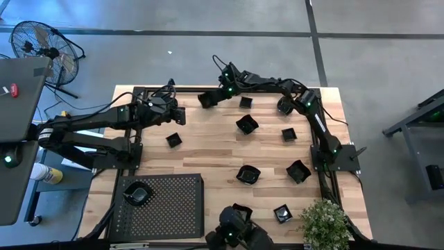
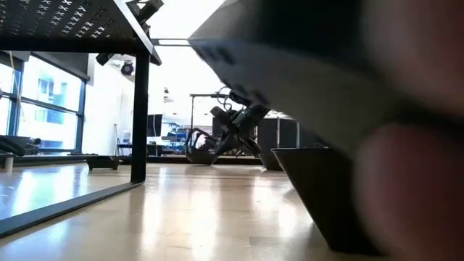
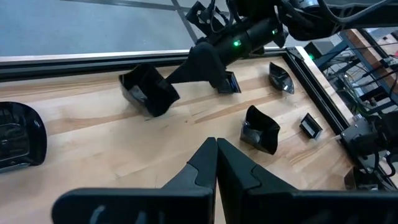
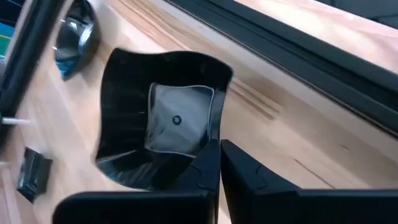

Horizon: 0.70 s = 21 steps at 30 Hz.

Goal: Pick & Place Mini shaped plates
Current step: Put the distorted square plate on the shelf

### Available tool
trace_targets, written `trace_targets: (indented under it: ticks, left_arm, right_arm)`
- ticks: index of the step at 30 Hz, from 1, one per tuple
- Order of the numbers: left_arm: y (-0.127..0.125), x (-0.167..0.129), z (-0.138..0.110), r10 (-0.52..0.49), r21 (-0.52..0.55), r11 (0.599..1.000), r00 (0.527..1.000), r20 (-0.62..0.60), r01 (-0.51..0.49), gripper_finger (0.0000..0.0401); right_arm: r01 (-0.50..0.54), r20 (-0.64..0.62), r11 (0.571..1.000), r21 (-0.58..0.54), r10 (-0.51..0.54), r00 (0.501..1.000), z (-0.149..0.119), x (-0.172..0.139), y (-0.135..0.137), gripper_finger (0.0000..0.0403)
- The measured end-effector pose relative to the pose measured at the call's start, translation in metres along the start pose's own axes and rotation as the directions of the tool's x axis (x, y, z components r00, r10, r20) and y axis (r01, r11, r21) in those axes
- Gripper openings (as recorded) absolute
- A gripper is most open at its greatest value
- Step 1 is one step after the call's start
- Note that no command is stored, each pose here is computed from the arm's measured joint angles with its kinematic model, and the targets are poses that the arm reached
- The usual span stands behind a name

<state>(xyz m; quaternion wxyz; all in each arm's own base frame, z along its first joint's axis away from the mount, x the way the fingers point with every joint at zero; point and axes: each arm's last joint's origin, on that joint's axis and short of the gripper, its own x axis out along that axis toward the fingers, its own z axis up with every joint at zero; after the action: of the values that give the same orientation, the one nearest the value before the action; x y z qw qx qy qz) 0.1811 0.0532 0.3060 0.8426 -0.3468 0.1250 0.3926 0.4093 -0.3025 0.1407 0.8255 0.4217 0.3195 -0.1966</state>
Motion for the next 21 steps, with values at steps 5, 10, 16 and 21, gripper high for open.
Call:
trace_targets:
  ticks: [5, 10, 16, 21]
  left_arm:
    - [0.0, 0.0, 0.0, 0.0, 0.0, 1.0, 1.0, 0.0, 0.0, 0.0001]
    - [0.0, 0.0, 0.0, 0.0, 0.0, 1.0, 1.0, 0.0, 0.0, 0.0001]
    - [-0.004, 0.009, -0.003, -0.012, -0.025, 1.0, 1.0, -0.028, 0.011, 0.0003]
    - [-0.014, 0.029, -0.007, -0.036, -0.02, 0.999, 0.999, -0.036, 0.035, 0.0041]
  right_arm:
    - [0.029, -0.067, 0.997, -0.067, -0.033, 0.997, -0.003, -0.014, 0.003, 0.0002]
    - [0.057, -0.118, 0.985, -0.162, -0.076, 0.99, -0.006, -0.04, 0.018, 0.0001]
    - [0.037, -0.104, 0.978, -0.207, -0.06, 0.993, -0.021, -0.08, 0.043, 0.0001]
    - [0.025, -0.054, 0.956, -0.292, -0.043, 0.998, -0.049, -0.114, 0.075, 0.0001]
